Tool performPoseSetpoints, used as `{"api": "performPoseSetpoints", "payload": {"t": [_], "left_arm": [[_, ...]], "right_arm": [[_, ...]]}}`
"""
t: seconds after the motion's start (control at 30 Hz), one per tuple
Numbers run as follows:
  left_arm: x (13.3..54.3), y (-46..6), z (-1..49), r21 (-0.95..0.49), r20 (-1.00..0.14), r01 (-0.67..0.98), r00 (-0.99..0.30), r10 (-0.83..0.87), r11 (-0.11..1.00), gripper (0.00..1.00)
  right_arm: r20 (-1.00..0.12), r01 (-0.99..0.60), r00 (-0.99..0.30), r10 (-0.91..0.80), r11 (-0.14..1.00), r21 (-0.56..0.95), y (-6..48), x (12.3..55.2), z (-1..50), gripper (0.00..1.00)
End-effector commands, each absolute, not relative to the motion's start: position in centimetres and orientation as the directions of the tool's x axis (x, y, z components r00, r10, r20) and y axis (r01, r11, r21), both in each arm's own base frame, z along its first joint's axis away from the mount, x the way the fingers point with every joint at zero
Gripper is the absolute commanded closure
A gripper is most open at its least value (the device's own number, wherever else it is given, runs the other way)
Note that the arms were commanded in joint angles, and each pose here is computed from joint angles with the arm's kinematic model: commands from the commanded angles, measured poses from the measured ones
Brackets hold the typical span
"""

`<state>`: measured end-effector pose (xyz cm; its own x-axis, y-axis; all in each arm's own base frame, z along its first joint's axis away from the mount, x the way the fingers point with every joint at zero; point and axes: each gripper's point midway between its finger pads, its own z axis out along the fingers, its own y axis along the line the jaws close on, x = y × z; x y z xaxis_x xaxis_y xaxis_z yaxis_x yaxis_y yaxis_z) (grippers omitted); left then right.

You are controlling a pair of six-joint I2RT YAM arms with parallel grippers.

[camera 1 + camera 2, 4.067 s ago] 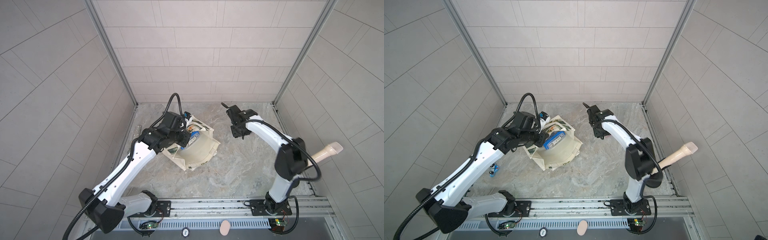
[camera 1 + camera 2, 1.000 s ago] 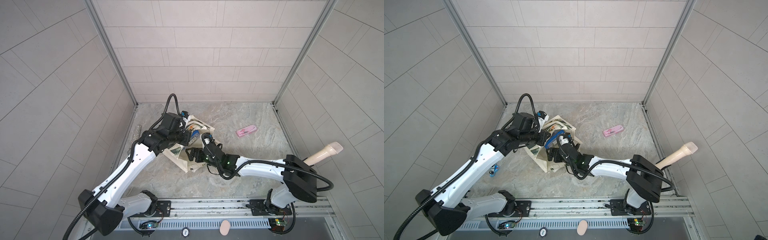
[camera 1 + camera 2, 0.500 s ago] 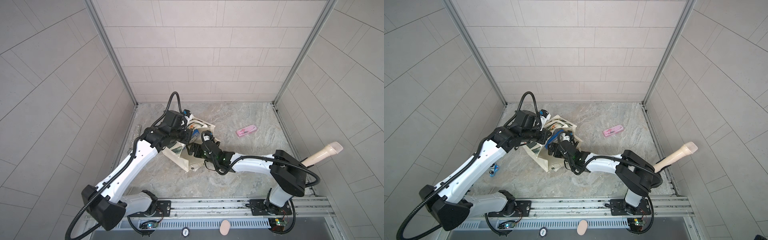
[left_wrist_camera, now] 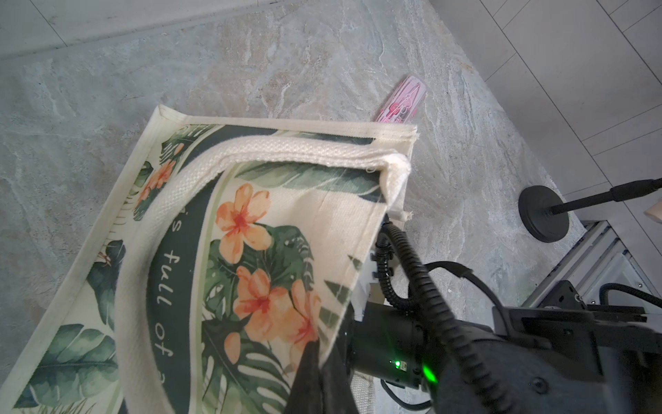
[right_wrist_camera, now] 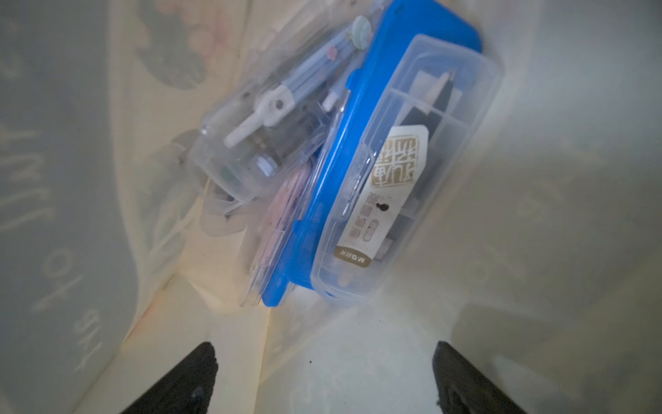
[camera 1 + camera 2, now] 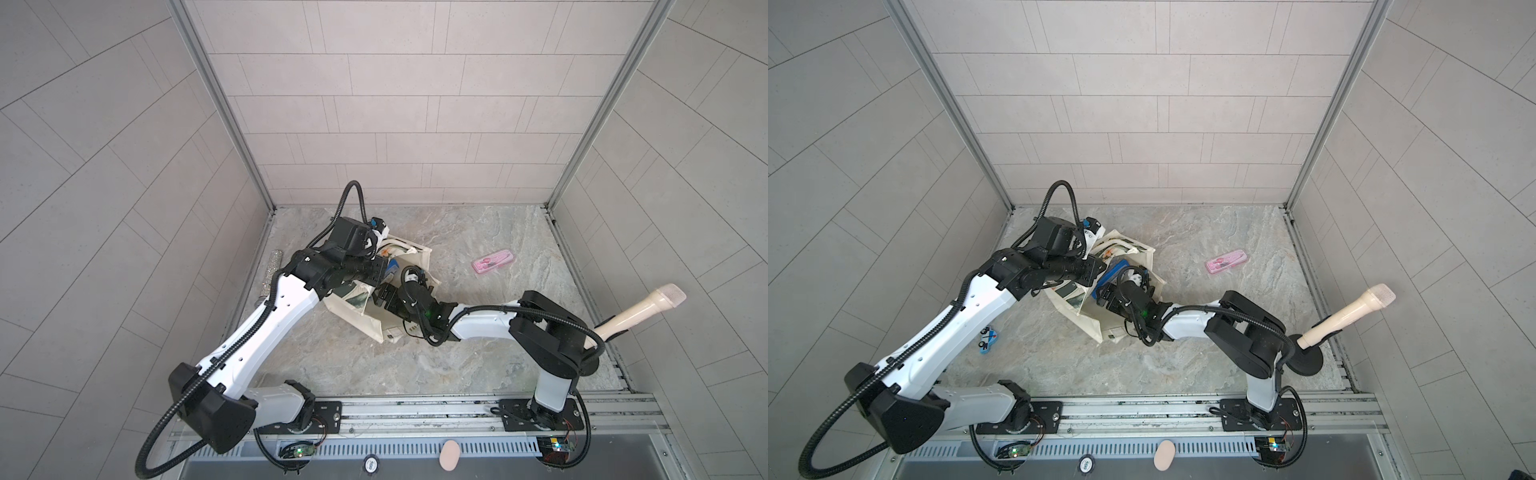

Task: Take out the compass set from the canvas bag
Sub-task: Pick up the compass set from the canvas bag.

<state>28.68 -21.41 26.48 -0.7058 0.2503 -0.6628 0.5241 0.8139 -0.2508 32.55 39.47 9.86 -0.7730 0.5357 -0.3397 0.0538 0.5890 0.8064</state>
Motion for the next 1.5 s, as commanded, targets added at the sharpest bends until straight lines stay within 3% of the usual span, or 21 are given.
{"api": "performPoseSetpoints", "payload": {"t": [0.0, 0.33, 0.57, 0.93, 1.23, 1.47], "left_arm": [[28.9, -22.0, 28.3, -0.252, -0.7, 0.563, -0.668, 0.253, 0.787, 1.0], [28.5, -22.1, 28.1, -0.25, -0.693, 0.58, -0.666, 0.275, 0.775, 1.0], [28.2, -21.8, 28.0, -0.236, -0.685, 0.588, -0.665, 0.296, 0.774, 1.0], [27.9, -21.8, 27.8, -0.244, -0.683, 0.588, -0.669, 0.293, 0.771, 1.0], [27.8, -21.6, 27.6, -0.242, -0.676, 0.582, -0.675, 0.295, 0.777, 1.0], [27.8, -21.6, 27.2, -0.255, -0.672, 0.57, -0.685, 0.281, 0.781, 1.0]], "right_arm": [[-0.245, 0.174, -0.749, 0.616, 0.539, 0.824, 39.9, 33.5, 10.3, 0.03], [-0.111, 0.318, -0.72, 0.685, 0.467, 0.825, 41.5, 35.0, 7.6, 0.04], [-0.118, 0.396, -0.72, 0.684, 0.545, 0.739, 40.7, 34.8, 6.2, 0.03], [-0.125, 0.329, -0.719, 0.683, 0.494, 0.805, 42.1, 36.6, 4.6, 0.07], [-0.152, 0.272, -0.728, 0.669, 0.485, 0.831, 42.2, 36.8, 5.6, 0.28], [-0.232, 0.185, -0.728, 0.646, 0.51, 0.84, 41.5, 36.8, 8.1, 0.32]]}}
